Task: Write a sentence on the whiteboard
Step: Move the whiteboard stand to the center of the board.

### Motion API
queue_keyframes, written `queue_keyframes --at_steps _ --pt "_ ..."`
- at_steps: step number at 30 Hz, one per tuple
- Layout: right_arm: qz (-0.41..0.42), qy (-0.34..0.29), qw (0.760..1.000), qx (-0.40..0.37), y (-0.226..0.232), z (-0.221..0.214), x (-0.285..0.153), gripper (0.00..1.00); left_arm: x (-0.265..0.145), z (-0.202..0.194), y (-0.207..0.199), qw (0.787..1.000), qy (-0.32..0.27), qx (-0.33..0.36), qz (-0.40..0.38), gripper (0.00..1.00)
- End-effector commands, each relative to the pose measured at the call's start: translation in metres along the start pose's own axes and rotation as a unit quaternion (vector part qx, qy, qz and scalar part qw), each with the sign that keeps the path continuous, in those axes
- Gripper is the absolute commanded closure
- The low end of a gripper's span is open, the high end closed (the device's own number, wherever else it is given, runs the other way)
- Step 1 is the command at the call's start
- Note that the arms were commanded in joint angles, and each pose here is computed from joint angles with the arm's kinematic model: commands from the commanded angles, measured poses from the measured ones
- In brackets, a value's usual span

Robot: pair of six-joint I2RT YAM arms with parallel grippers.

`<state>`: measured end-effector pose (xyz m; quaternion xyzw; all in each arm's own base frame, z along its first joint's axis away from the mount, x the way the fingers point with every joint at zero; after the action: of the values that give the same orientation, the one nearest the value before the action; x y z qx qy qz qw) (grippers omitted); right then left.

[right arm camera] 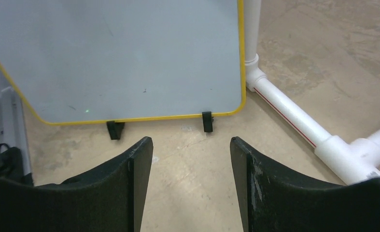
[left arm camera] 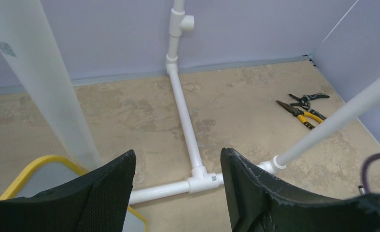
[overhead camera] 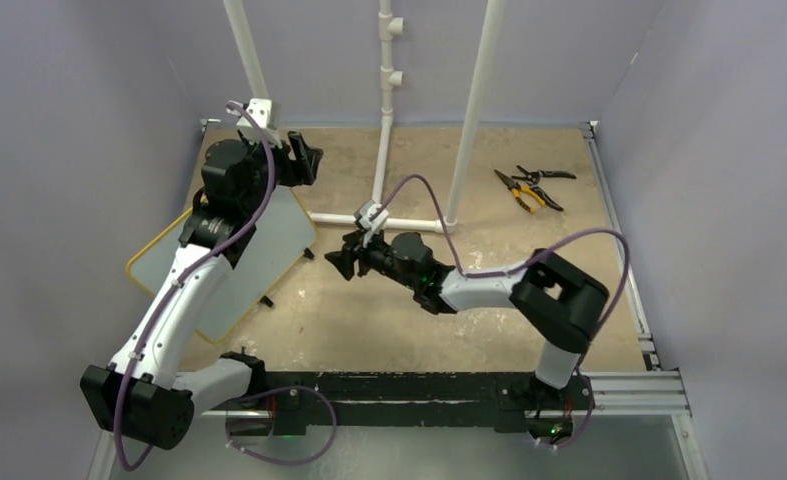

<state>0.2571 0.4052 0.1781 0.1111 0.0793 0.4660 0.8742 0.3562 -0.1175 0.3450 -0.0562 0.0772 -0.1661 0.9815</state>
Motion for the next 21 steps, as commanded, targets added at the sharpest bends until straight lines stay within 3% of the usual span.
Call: queue_keyframes --at_steps 1,5,10,21 --pt "0.015 -0.033 0.999 -0.004 0.008 0.010 0.045 0.38 -0.018 0.042 -0.006 0.995 -0.090 0.034 -0.013 0.36" --pt "0.013 -0.014 1.000 -0.022 0.004 -0.013 0.069 0.38 -0.028 0.052 0.000 0.992 -0.121 0.028 0.008 0.36" --pt "0.011 0.011 0.999 -0.041 0.000 -0.038 0.093 0.37 -0.023 0.045 -0.003 0.994 -0.112 0.013 -0.006 0.36" --pt "0.002 0.048 0.998 -0.051 -0.009 -0.089 0.109 0.44 -0.021 0.043 -0.002 0.993 -0.115 0.001 -0.011 0.36"
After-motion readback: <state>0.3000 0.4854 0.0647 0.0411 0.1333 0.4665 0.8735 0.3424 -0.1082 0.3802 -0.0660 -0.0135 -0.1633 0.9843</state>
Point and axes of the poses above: each gripper's point midway between its finger pads, its own x axis out along the fingers, its own y axis along the line the jaws close on, z = x × y, the point moved 2 cm from there along -x, back along the fingers, and after that the axes turned 4 degrees about x, right-handed, at the moved point
